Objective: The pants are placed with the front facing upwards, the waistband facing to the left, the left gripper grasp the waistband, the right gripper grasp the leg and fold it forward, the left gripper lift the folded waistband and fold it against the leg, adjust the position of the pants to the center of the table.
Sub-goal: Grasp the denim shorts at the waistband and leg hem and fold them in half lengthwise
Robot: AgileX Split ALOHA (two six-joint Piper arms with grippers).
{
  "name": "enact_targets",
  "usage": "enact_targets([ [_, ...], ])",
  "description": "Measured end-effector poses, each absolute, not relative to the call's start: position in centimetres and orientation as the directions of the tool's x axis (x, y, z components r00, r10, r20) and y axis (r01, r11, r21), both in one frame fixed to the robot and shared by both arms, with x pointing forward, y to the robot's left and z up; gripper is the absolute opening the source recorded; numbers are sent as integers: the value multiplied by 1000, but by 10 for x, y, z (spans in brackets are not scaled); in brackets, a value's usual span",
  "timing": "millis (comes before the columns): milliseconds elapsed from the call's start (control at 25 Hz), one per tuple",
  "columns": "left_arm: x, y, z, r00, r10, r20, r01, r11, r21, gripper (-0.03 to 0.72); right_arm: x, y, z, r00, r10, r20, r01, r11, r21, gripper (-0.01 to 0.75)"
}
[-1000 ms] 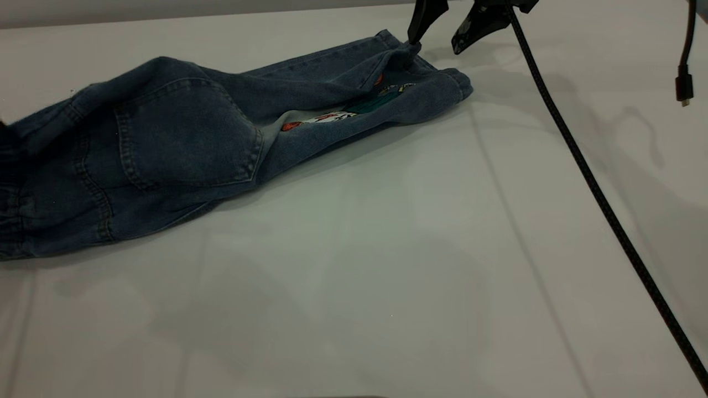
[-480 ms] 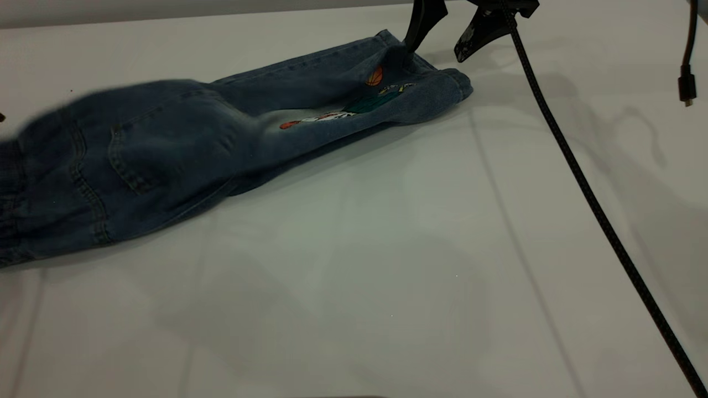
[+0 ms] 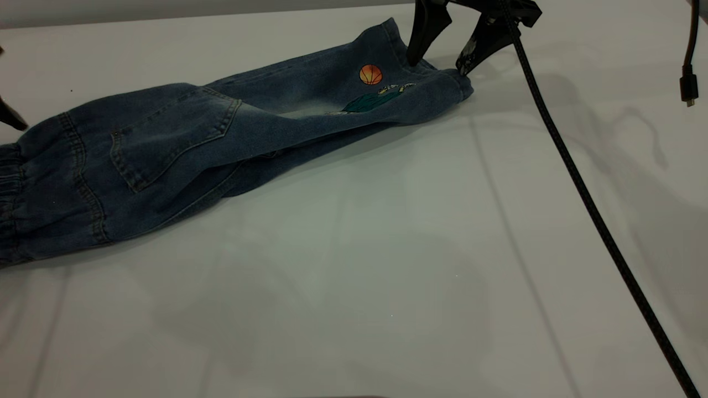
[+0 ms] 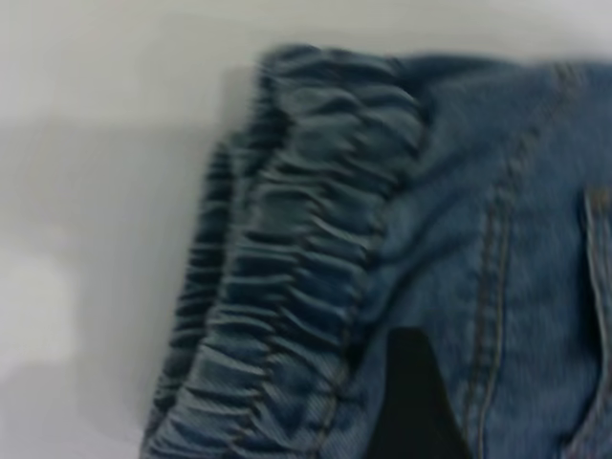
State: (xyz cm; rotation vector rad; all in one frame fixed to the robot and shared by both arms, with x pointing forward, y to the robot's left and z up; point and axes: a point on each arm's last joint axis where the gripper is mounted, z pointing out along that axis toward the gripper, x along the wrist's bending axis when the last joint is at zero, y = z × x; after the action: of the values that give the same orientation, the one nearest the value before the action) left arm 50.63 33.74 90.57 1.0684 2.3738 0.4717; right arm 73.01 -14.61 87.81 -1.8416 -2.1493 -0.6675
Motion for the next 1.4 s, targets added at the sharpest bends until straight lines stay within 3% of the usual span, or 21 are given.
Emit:
enact_targets([
  [120, 502, 345, 904, -533, 788, -309, 652, 615, 444, 444, 726, -142, 878, -196, 865, 461, 977, 134, 164, 507],
  [360, 482, 385, 902, -563, 718, -409, 655, 690, 308, 444, 721, -130, 878, -220, 859, 463, 974, 166, 155, 507],
  [600, 461, 413, 900, -594, 698, -400, 659, 707, 256, 444, 720, -126, 878, -227, 855, 466, 972, 173, 157, 507],
  [840, 458, 420, 896, -593, 732, -336, 679, 679, 280, 494, 717, -118, 878, -251, 846, 470, 967, 195, 165, 507],
  [1400, 494, 431, 850, -610, 664, -432, 725, 688, 34, 512, 717, -116, 879, -260, 839, 477, 964, 199, 175, 507],
])
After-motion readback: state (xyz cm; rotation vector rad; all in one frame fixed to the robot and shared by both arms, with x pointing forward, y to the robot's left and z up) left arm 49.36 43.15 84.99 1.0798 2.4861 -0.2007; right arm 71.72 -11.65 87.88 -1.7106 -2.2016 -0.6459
